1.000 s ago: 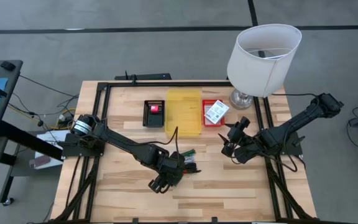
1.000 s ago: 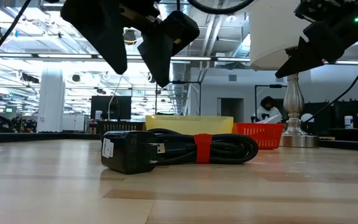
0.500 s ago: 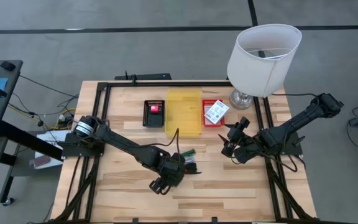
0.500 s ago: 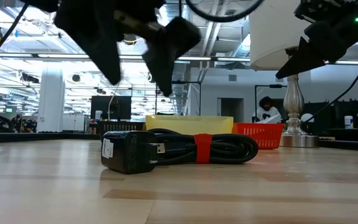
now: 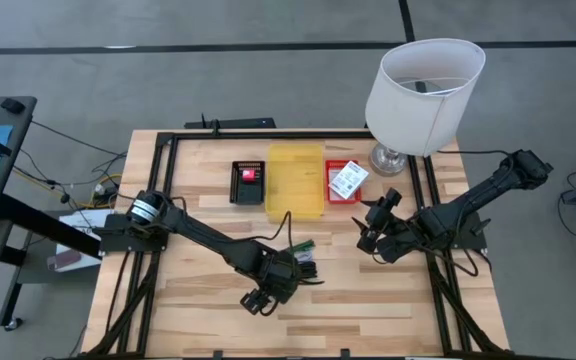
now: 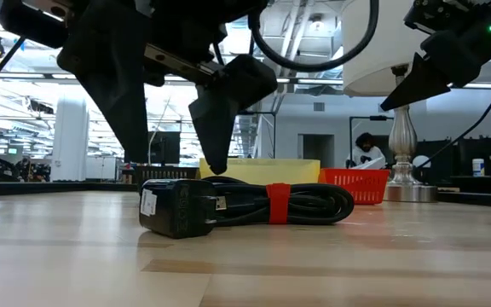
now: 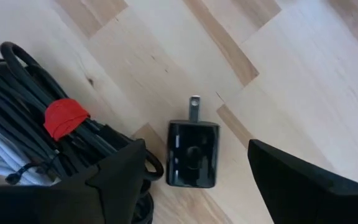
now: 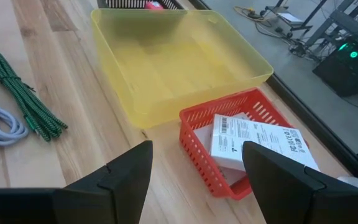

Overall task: Pick and place items into bin
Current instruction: Put the black charger adapter into the black bin

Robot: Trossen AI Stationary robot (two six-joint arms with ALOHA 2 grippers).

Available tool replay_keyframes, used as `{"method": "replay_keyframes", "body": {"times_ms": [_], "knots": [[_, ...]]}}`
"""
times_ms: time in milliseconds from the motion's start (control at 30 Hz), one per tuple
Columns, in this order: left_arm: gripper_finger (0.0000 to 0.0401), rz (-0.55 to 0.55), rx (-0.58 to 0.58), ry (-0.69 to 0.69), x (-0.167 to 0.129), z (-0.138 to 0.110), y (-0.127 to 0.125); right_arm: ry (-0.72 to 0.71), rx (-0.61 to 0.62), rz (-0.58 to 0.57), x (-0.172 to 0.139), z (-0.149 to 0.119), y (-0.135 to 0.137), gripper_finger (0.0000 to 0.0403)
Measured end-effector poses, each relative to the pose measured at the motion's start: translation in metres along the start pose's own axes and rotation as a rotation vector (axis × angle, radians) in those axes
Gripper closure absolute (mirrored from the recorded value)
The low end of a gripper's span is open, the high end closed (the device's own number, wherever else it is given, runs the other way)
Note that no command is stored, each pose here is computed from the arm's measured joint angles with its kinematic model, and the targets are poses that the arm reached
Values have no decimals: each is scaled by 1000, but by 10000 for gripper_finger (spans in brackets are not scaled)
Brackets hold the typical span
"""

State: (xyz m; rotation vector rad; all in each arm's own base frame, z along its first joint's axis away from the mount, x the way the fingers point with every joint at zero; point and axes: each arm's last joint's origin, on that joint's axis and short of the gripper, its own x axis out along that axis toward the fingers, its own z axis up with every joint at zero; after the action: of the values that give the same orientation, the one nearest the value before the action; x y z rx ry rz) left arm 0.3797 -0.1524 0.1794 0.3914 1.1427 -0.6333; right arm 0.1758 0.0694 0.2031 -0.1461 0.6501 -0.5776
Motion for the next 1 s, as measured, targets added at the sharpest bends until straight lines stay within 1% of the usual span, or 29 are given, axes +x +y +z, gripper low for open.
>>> {"method": "replay_keyframes", "body": {"times_ms": [133, 333, 800, 1000], "knots": [[126, -2, -1, 5, 3, 0, 1, 0, 0, 0, 0, 0, 0, 158], [126, -62, -3, 21, 19, -3, 1, 3, -5, -2, 0, 0, 0, 158], [126, -59, -10, 18, 18, -6, 10, 4, -5, -2, 0, -1, 0, 158], [126, -67, -11, 18, 18, -6, 10, 4, -5, -2, 0, -1, 0, 158]]}}
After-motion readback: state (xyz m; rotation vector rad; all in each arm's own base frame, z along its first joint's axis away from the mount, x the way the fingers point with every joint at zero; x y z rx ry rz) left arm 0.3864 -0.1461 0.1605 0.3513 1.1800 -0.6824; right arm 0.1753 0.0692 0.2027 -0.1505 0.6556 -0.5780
